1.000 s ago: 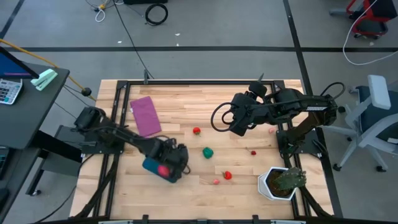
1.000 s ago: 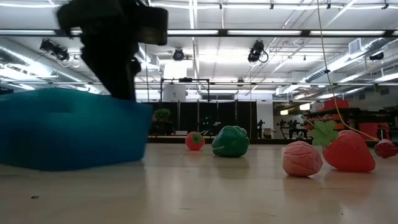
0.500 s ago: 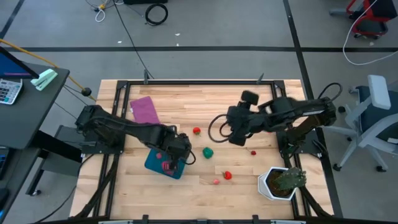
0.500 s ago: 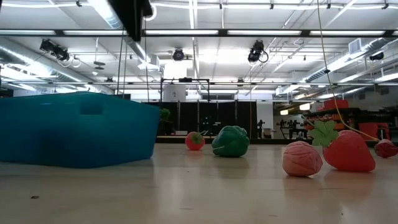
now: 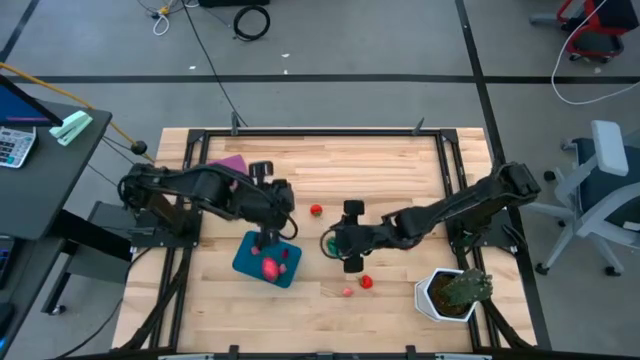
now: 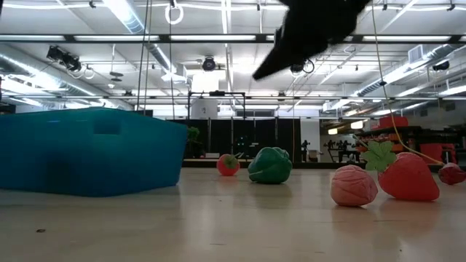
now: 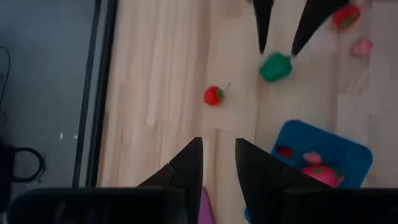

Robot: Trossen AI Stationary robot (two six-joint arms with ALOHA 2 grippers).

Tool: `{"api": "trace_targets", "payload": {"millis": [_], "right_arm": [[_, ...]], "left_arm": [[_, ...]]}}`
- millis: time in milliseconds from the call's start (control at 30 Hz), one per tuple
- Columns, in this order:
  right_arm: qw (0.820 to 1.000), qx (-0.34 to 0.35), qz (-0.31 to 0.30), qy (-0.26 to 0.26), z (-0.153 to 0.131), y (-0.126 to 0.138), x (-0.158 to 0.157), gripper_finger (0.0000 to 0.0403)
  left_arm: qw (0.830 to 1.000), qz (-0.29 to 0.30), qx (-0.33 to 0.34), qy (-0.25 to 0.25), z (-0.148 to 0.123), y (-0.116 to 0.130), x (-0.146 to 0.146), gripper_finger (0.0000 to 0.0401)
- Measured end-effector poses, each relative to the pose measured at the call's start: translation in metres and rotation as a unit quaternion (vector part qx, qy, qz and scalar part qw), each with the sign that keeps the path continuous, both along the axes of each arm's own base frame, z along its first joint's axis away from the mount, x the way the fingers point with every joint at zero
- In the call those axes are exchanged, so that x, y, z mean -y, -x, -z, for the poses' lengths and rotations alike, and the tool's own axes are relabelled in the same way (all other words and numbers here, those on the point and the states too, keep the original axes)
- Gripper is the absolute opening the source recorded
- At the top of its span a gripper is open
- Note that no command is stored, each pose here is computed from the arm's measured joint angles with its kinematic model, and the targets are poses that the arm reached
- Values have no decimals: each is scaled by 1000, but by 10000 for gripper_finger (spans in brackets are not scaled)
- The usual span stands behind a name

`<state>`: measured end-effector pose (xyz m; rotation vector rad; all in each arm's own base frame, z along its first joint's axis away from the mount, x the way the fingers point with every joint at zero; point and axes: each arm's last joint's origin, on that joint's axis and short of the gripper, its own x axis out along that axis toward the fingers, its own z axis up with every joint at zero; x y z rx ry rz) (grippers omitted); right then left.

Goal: Pick and placing Produce into tupperware
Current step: Put the strawberry into the blue bin

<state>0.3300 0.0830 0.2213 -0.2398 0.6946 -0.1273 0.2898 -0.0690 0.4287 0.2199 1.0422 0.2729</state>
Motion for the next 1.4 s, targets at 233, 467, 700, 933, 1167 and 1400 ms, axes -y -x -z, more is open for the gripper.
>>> {"api": "trace_targets", "payload": {"millis": [233,467,700,933,1167,1400], "right_arm": [[996,62,68,-15,44,13,32,205],[973,78,129,-177,47,7,74,205],[959,66,143,-237,45,-5,89,204],[963,21,149,-222,72,-24,90,203],[968,-26,150,-198,83,-49,93,201],[975,-71,149,-147,81,-64,90,200]], "left_arm": [[1000,2,12,-9,-10,0,-12,93],[1000,-15,10,-14,-10,-3,-28,85],[999,-35,9,-16,-10,-5,-41,86],[999,-23,0,-32,-10,-6,-50,77],[999,-32,-2,-33,-10,-6,-56,79],[999,-32,-5,-33,-10,-6,-57,72]]}}
